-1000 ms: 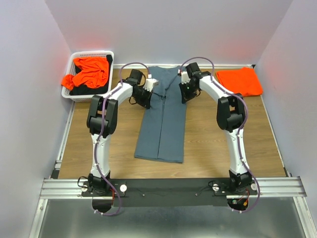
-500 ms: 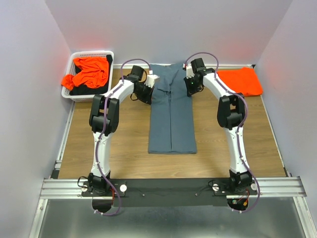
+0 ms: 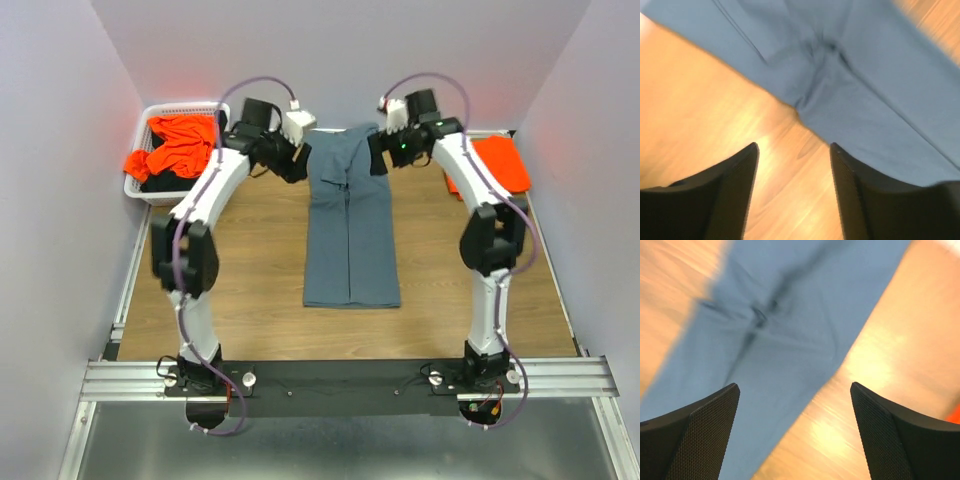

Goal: Fold and stack the t-shirts
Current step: Fold the tshirt

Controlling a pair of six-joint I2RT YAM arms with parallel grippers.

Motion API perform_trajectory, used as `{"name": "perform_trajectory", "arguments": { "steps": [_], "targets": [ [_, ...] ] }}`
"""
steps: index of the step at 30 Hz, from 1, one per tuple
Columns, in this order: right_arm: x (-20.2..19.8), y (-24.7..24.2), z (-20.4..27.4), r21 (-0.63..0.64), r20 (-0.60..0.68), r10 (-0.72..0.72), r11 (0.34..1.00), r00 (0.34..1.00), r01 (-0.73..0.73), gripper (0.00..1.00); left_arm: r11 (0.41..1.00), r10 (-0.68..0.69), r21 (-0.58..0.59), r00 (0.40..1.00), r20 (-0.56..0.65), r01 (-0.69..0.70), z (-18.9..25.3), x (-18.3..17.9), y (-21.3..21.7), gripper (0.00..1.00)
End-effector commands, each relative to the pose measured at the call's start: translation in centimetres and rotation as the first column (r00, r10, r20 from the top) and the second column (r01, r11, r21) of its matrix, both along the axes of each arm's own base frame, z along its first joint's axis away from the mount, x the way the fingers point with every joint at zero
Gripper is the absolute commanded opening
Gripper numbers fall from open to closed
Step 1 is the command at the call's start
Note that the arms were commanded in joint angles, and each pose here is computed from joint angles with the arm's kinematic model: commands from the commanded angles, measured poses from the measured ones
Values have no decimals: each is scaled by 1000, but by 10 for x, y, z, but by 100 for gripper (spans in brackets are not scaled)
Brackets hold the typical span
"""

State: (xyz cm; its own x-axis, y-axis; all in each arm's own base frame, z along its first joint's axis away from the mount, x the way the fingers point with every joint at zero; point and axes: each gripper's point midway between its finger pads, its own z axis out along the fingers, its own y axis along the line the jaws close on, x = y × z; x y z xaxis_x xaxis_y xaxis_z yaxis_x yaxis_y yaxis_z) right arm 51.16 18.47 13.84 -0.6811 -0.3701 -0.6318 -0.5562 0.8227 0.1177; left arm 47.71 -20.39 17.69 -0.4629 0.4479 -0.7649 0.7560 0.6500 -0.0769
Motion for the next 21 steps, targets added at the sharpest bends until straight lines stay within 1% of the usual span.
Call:
{"name": "perform_trajectory", "arguments": {
  "steps": [1,2,3,4,5,6,7,8,9,10,11,12,13,14,15,16,17,18,19,20,21],
  "targets": [
    [-28,5,135,64,283,128,986,951,-152,100,998,-8,-56,924,383,32,143,-23,16,82],
    [-34,4,146,61,310,139,984,941,-166,100,997,8,-76,875,483,33,177,-37,22,96],
    [-42,1,167,57,352,141,983,925,-172,100,997,33,-82,844,535,13,195,-44,27,96],
    [-44,-1,176,51,376,135,985,917,-167,100,996,44,-92,813,580,12,209,-51,30,96],
    [-44,-3,182,51,393,125,986,911,-158,100,994,54,-109,760,648,23,230,-63,33,96],
    [-48,-4,188,56,402,118,987,908,-152,100,993,50,-114,734,678,37,236,-69,34,96],
    [-52,-3,188,52,404,142,983,903,-178,100,993,41,-105,699,713,48,243,-75,35,96],
    [-60,-2,185,32,395,187,976,900,-216,100,995,12,-80,680,733,68,238,-79,34,98],
    [-74,-3,179,17,380,232,966,895,-258,100,992,-35,-52,662,749,112,242,-91,31,99],
    [-91,3,171,5,364,325,937,873,-350,100,986,-137,34,669,730,164,225,-100,29,98],
    [-103,5,166,-5,354,371,919,859,-394,100,974,-204,77,681,703,212,210,-107,26,98],
    [-114,7,156,-16,332,400,908,854,-419,100,950,-284,100,683,674,296,197,-120,17,98],
    [-132,3,135,-46,291,431,898,854,-438,100,932,-337,125,693,638,339,178,-128,14,98],
    [-148,7,118,-59,254,468,881,847,-469,100,906,-408,152,717,565,395,142,-144,14,98],
    [-160,8,104,-71,227,493,868,840,-491,100,889,-448,175,720,530,424,121,-153,13,98],
    [-172,7,92,-98,211,530,847,821,-522,100,853,-513,196,708,485,484,99,-172,3,98],
    [-200,8,60,-102,136,570,822,810,-561,100,823,-563,210,707,429,528,63,-194,2,98],
    [-212,9,50,-113,116,590,807,799,-580,100,787,-615,270,670,416,555,44,-204,0,98],
    [-226,9,35,-123,86,615,788,784,-604,100,752,-658,290,643,392,592,26,-219,-5,98],
    [-249,12,14,-135,40,652,754,757,-643,98,687,-726,334,592,349,646,-5,-244,-11,97],
    [-262,12,1,-142,9,672,734,740,-664,97,656,-755,349,568,328,670,-20,-256,-16,97]
  ]
}}
